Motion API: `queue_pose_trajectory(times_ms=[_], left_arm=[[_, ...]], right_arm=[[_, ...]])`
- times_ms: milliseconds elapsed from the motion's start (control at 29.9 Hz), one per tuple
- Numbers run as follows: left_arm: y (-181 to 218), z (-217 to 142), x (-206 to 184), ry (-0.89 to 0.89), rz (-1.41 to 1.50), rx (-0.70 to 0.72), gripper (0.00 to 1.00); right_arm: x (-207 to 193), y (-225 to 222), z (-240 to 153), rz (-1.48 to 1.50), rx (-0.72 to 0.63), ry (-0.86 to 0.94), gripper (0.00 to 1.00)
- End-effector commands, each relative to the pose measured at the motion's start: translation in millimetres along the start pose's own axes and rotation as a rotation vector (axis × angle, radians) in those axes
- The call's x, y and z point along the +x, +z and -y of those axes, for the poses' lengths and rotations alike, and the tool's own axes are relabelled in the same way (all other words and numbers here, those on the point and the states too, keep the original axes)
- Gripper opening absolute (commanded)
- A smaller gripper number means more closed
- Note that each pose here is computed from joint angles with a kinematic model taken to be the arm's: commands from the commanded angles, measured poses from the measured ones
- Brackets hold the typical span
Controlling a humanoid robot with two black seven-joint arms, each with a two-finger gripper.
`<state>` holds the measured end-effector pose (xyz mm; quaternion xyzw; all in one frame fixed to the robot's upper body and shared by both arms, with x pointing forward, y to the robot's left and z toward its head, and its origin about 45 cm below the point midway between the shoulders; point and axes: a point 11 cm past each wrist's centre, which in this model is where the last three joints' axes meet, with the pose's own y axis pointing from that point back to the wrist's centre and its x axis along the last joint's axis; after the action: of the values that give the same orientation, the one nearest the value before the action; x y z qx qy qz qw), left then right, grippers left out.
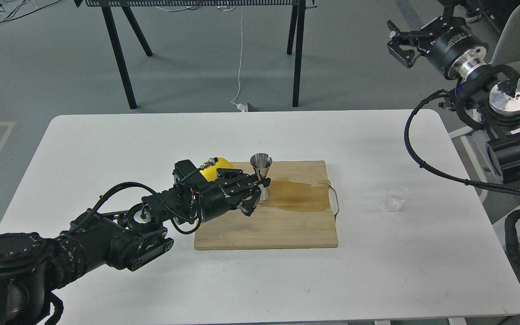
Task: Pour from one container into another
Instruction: 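Lower the jigger onto the board beside the lemon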
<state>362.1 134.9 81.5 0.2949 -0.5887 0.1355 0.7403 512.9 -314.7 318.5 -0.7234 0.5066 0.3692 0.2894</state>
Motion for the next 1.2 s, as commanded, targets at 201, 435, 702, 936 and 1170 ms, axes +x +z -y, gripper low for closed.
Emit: queue_pose_trajectory(times_ms=[201,435,702,936,1170], left_arm=[[-0.9,-0.3,-0.5,0.002,-0.005,0.007,0.2],[13.8,6.5,-8.6,0.004,-0.036,-0.011,0.2],[4.9,5.8,-11.3,-0.005,-0.031,0.026,0.2],[9.1,10.9,-11.6,-0.003,-0.034,0.023,0.2],[8.5,10.8,-11.1,0.002,-0.044,0.029,0.2]], right_arm=[[2.2,1.0,-0.6,0.001,0.0,0.005,0.99],[2.1,1.7,-0.3,0.002,-0.001,0.005,0.99],[1.3,1.4,0.0,0.002,-0.001,0.003,0.99],[2.2,1.0,-0.6,0.001,0.0,0.005,0.99],[3.0,1.3,-1.0,0.002,-0.001,0.007,0.99]])
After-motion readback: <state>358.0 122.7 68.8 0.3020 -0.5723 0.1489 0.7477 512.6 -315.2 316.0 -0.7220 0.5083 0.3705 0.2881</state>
